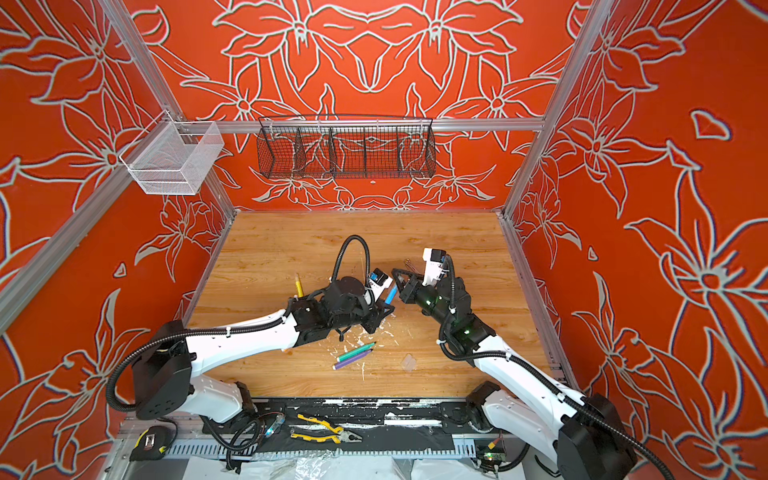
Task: Insert the pens into the pen caps
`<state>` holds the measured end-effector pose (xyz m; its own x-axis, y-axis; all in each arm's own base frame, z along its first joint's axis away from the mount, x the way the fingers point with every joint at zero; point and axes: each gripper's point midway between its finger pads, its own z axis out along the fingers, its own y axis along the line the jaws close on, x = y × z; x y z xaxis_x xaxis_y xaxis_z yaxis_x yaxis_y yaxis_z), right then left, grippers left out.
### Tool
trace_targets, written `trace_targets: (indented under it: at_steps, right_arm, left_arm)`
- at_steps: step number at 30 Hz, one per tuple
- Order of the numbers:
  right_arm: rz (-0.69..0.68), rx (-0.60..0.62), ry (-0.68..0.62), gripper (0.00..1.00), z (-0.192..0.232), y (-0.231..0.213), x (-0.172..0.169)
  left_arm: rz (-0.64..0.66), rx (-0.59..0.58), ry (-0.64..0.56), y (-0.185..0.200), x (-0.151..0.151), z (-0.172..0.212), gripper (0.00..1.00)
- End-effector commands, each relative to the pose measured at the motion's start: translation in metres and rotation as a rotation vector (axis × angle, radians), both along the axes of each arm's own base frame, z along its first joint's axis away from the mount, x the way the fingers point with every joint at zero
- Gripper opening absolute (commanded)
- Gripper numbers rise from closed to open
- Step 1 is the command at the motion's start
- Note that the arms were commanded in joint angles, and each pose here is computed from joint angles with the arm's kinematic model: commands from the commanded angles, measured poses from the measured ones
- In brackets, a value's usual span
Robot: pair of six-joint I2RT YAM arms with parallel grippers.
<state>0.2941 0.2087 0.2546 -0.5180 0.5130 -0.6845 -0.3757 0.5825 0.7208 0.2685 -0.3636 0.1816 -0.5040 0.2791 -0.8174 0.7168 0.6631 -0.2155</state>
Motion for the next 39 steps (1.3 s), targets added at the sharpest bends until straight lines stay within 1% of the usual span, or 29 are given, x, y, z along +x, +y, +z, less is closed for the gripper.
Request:
trace_targets:
  at_steps: [1, 6, 12, 17, 21, 29, 35, 39]
  right_arm:
    - [0.097, 0.001, 0.025, 0.0, -0.008, 0.013, -0.017]
    - [0.102, 0.034, 0.045, 0.0, -0.017, 0.013, -0.021]
    - [0.097, 0.039, 0.049, 0.0, -0.022, 0.012, -0.022]
    - [0.167, 0.087, 0.034, 0.0, -0.021, 0.028, -0.027]
    - [0.204, 0.084, 0.028, 0.0, -0.02, 0.04, -0.034]
    - [0.232, 0.067, 0.025, 0.0, -0.022, 0.057, -0.05]
    - [0.235, 0.099, 0.06, 0.0, -0.025, 0.062, -0.058]
    - [0.247, 0.1, 0.053, 0.0, -0.022, 0.065, -0.061]
  left_arm:
    - [0.083, -0.051, -0.133, -0.01, 0.035, 0.049, 0.0]
    - [0.12, -0.081, -0.168, -0.011, 0.052, 0.077, 0.0]
    - [0.168, -0.135, -0.188, 0.01, 0.058, 0.104, 0.0]
    - [0.2, -0.184, -0.204, 0.026, 0.067, 0.121, 0.0]
    - [0.229, -0.228, -0.221, 0.038, 0.077, 0.135, 0.0]
    - [0.295, -0.258, -0.334, 0.06, 0.087, 0.166, 0.0]
    - [0.367, -0.258, -0.418, 0.073, 0.095, 0.182, 0.0]
    - [0.397, -0.257, -0.457, 0.081, 0.097, 0.192, 0.0]
